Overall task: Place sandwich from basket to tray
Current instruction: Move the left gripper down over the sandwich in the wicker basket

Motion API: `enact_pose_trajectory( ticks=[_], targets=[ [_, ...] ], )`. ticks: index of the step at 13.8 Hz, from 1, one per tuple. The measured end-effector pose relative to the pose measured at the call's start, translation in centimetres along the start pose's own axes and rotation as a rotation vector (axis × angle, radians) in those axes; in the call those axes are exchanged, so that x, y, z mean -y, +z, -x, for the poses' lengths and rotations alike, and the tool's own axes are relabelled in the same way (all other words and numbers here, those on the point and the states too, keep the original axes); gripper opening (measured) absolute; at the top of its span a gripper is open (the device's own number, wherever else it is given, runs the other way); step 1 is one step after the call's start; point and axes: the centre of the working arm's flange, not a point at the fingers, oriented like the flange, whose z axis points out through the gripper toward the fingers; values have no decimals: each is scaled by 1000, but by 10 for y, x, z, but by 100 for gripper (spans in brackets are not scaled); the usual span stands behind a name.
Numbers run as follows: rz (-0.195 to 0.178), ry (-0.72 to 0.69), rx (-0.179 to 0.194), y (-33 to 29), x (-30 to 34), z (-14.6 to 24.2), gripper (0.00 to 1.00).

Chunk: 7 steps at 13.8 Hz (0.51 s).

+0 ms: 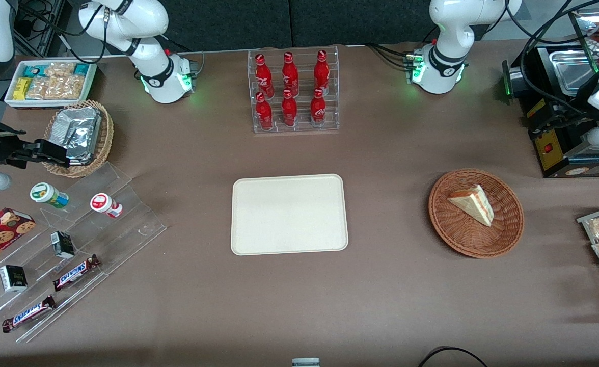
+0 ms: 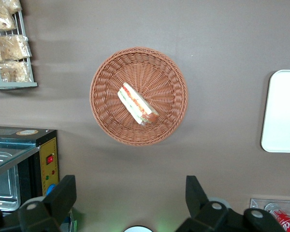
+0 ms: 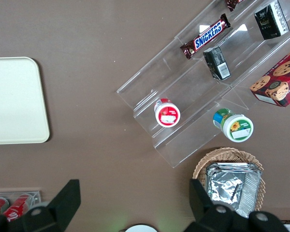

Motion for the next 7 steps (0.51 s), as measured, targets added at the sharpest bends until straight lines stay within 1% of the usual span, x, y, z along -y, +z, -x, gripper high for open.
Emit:
enact_pose_trajectory(
  ticks=[4, 6, 7],
  targets=[
    [-1, -1, 12, 3, 0, -1, 100],
    [-1, -19, 27, 9, 2, -4, 100],
    [-3, -63, 40, 15, 4, -6, 100]
  ],
)
